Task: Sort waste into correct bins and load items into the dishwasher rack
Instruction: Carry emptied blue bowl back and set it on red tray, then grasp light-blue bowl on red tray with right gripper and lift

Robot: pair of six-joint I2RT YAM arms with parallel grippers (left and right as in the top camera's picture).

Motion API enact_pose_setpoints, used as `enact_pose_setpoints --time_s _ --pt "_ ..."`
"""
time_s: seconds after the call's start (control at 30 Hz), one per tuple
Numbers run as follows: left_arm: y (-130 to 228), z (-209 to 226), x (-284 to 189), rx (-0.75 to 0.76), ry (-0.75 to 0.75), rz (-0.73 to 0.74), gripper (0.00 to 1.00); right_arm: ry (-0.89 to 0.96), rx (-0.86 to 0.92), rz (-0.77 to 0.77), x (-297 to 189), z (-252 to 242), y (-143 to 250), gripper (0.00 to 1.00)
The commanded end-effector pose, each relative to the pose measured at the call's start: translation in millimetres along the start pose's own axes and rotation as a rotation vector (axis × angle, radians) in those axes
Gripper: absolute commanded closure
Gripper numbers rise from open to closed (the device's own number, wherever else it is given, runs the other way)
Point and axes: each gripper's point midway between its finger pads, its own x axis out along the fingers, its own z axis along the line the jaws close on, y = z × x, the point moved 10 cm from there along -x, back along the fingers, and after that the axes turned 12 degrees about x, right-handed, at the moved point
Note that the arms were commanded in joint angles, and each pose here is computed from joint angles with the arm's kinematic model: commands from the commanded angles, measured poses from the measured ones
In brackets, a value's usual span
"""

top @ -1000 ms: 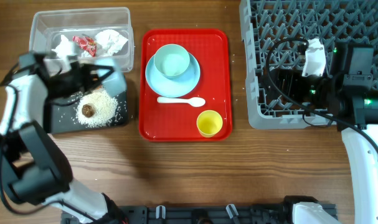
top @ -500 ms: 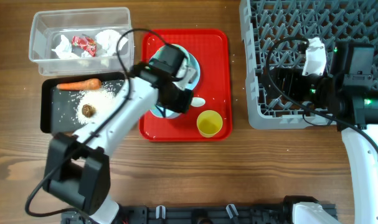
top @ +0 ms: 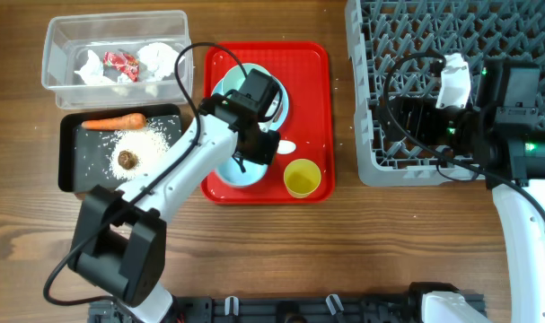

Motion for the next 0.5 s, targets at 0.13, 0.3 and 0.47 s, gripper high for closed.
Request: enact_pose_setpoints --time_s 0.13,0.3,0.47 --pt "-1.3 4.7 5.3 -0.127 0.017 0.001 0.91 -0.082 0.011 -0.048 2.9 8.1 -15.0 0.01" --pt "-9.0 46.5 -37.9 -0.289 -0.011 -0.098 0.91 -0.258 -0.003 -0.039 24.2 28.5 -27.4 0.05" --pt "11.9 104.0 -125.1 -0.486 -0.088 -0.305 0.52 -0.371 -0.079 0.050 102.4 86.4 -18.3 0.05"
